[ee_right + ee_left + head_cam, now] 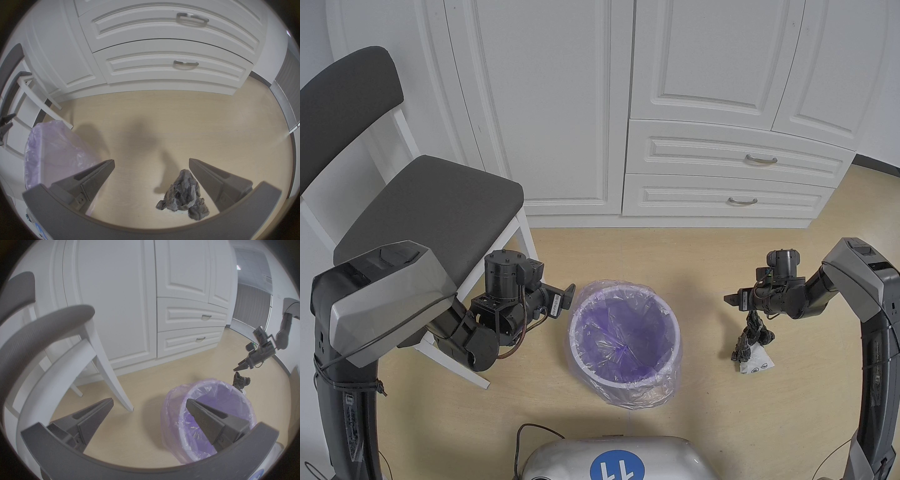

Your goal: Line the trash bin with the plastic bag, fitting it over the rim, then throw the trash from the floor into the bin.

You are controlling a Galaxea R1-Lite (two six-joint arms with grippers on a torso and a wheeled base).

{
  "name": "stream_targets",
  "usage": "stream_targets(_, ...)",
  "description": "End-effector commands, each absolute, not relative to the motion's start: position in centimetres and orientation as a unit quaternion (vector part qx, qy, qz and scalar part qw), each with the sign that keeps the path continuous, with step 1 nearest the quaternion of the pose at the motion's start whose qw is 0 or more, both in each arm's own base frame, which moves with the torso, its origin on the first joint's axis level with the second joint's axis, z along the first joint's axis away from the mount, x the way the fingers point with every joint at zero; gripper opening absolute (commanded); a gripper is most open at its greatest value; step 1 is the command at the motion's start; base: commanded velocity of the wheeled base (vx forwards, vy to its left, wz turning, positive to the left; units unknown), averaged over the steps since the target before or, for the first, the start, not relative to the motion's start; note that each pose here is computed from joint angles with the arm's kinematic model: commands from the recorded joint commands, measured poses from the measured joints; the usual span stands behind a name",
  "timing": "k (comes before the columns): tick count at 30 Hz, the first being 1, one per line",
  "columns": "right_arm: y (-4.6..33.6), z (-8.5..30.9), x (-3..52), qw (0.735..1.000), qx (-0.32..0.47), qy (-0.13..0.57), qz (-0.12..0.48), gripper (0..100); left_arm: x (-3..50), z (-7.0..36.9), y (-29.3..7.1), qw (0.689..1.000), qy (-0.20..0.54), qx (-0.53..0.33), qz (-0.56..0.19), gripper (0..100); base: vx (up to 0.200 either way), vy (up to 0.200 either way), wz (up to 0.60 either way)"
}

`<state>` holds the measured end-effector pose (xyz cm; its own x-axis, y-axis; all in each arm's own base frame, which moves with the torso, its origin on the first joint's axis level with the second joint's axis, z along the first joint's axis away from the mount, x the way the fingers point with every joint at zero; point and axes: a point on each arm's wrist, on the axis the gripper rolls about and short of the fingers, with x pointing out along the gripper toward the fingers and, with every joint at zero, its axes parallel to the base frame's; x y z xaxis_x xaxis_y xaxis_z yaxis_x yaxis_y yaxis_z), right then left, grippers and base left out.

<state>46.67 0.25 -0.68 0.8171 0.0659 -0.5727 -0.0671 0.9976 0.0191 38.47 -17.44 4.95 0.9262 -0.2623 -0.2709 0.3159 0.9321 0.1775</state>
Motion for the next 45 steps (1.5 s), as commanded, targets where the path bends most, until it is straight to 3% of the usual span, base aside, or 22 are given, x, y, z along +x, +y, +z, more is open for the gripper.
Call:
stream_targets(1,-2.7,-5.6,48.3,0.947,0.011,0.321,0.005,100,36.9,5.3,-17.8,0.972,0.111,0.131,-0.163,100,0.0,0.0,0.0)
stream_targets(8,-4.4,-8.9,49.1,0.94,0.021,0.34,-0.01,100,36.8,6.1,-17.6,0.973,0.103,0.128,-0.161,100,0.0,0.0,0.0)
stream_targets(15,-4.2,-9.1,49.5,0.912,0.051,0.407,-0.02,100,36.6,6.7,-17.4,0.974,0.097,0.126,-0.158,100,0.0,0.0,0.0)
stream_targets(27,-4.0,-10.2,50.4,0.901,0.061,0.429,-0.035,100,36.1,8.4,-16.6,0.978,0.082,0.119,-0.152,100,0.0,0.0,0.0)
stream_targets(36,-4.0,-11.3,51.0,0.872,0.044,0.481,-0.078,100,35.6,8.5,-16.7,0.977,0.082,0.121,-0.154,100,0.0,0.0,0.0)
stream_targets(45,-3.8,-11.5,50.9,0.866,0.042,0.493,-0.078,100,35.7,8.4,-16.7,0.977,0.083,0.122,-0.154,100,0.0,0.0,0.0)
